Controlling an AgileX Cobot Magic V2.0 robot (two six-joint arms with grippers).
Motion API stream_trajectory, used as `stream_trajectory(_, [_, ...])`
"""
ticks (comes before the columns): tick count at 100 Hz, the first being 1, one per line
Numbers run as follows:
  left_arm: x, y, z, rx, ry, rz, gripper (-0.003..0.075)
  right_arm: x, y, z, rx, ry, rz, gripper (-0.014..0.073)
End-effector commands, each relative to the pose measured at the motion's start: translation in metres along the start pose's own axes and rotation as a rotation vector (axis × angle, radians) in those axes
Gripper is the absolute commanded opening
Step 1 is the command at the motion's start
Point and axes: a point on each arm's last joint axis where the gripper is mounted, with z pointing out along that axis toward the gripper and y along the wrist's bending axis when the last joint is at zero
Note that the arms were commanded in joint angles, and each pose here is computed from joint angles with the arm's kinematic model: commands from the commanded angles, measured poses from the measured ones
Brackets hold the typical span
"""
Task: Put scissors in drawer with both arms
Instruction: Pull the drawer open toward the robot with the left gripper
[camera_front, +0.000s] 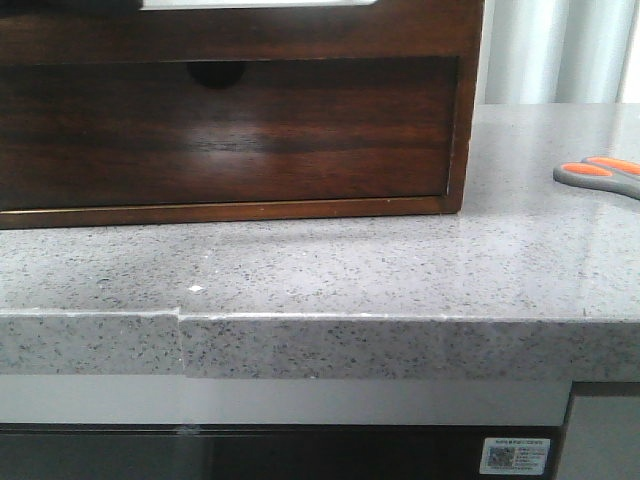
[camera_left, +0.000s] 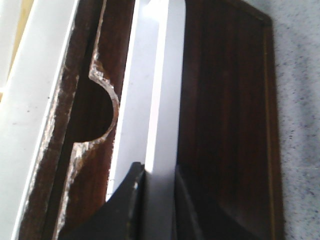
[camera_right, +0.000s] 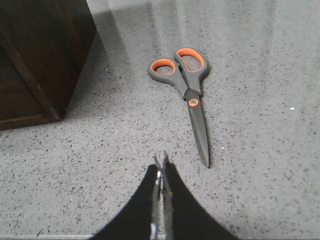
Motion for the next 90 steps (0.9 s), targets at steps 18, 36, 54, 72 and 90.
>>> stream_trajectory(18, [-0.022, -0.003, -0.039, -0.096, -0.190, -0.044, -0.0018, -0.017, 0.002, -0.001, -0.004, -0.097, -0.008, -0.0056])
stream_trajectory(36, [-0.024, -0.010, -0.060, -0.138, -0.208, -0.038, -0.0018, -0.017, 0.002, -0.001, -0.004, -0.097, -0.008, -0.0056])
stream_trajectory(54, [-0.025, -0.012, -0.069, -0.160, -0.216, -0.033, -0.0018, -0.017, 0.002, -0.001, -0.004, -0.097, -0.008, -0.0056])
stream_trajectory(72, [-0.025, -0.012, -0.069, -0.163, -0.216, -0.043, 0.0041, -0.017, 0.002, -0.001, -0.004, -0.097, -0.008, -0.0056])
stream_trajectory(90, [-0.025, -0.012, -0.069, -0.163, -0.216, -0.043, 0.0317, -0.017, 0.002, -0.001, -0.004, -0.097, -0.008, -0.0056])
